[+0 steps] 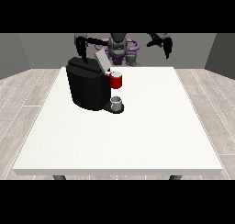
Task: Insert the coffee pod into the coffee machine and close the lid
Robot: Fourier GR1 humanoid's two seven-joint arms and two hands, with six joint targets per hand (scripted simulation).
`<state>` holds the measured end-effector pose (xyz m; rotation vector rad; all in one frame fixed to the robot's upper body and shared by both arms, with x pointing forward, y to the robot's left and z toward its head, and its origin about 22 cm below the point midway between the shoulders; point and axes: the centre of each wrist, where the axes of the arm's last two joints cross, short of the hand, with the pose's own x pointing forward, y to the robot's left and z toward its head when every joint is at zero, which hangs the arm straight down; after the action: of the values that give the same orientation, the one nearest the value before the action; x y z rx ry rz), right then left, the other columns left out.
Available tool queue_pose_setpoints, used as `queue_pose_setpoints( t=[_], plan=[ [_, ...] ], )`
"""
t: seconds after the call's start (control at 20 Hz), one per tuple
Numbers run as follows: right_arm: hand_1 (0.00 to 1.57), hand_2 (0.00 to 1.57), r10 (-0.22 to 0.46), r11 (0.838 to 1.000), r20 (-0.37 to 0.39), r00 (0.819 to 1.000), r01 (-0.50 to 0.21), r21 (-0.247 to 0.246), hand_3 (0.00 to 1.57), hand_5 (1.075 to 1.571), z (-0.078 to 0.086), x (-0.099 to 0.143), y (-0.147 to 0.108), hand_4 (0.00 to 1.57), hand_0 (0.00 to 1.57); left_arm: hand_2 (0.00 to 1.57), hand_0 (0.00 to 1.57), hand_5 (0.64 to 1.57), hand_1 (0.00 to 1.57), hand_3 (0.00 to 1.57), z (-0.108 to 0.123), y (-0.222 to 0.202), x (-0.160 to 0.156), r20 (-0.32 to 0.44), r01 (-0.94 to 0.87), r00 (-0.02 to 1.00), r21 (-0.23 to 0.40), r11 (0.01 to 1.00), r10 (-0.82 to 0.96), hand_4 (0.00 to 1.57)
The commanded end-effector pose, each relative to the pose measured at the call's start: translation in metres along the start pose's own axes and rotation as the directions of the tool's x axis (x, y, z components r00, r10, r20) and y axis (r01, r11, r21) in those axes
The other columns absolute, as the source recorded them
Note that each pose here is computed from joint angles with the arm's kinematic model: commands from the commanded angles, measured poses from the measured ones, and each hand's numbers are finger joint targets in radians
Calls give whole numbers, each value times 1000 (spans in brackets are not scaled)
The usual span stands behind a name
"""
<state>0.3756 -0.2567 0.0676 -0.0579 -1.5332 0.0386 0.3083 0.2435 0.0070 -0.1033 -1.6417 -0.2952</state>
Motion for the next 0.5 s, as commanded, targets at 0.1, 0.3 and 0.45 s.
queue_pose_setpoints(
  t=[0.1, 0.3, 0.45],
  plan=[
    [0, 0, 12, 998, 34, 999, -14, 64, 0, 1571, -7, -1, 17, 0, 0, 0, 0, 1571, 0, 0, 9, 21, 20, 11, 11, 1000, 38, 999, -11, 368],
    [0, 0, 38, 993, 69, 997, -46, 105, 0, 1571, -18, 22, 39, 0, 0, 0, 0, 1571, 0, 0, -1, 13, 24, 60, 53, 996, 89, 995, -59, 331],
    [0, 0, 44, 990, 53, 998, -51, 132, 0, 1571, -17, 19, 41, 73, 0, 0, 0, 1571, 0, 0, 22, 23, 6, 4, 69, 998, 107, 992, -70, 352]
  ],
)
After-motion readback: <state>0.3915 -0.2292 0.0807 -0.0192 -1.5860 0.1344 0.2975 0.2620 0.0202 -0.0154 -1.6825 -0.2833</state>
